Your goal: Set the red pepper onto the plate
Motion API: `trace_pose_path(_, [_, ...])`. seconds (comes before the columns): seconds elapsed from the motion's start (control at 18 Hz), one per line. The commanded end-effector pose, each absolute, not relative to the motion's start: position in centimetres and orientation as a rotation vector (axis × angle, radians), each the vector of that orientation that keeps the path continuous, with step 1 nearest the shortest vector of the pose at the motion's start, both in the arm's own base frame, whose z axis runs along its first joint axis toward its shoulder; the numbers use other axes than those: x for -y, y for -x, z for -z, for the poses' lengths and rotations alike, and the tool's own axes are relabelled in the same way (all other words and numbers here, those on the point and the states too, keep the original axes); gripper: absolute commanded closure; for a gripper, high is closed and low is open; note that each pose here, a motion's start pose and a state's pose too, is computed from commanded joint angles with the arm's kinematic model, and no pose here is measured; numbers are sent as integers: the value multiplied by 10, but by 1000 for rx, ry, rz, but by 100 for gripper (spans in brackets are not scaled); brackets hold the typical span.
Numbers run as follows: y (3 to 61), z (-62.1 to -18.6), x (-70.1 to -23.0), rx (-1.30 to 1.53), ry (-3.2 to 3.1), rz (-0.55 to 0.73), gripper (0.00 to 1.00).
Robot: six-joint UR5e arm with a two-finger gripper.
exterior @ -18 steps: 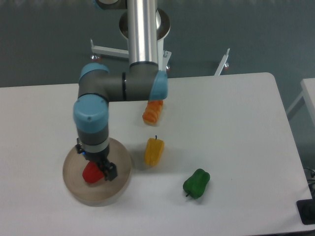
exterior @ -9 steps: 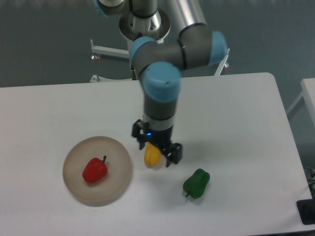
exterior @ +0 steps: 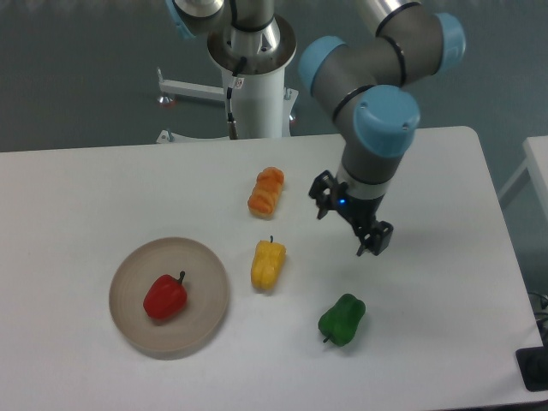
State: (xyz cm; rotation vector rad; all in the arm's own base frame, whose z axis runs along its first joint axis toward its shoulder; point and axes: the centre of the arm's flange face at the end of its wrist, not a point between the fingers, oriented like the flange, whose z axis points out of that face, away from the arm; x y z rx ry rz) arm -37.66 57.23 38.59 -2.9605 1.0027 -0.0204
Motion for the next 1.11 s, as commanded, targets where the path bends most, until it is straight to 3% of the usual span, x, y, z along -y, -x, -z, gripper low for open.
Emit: trace_pose_path(1.11, [398, -381, -553, -1070, 2963, 2, 0])
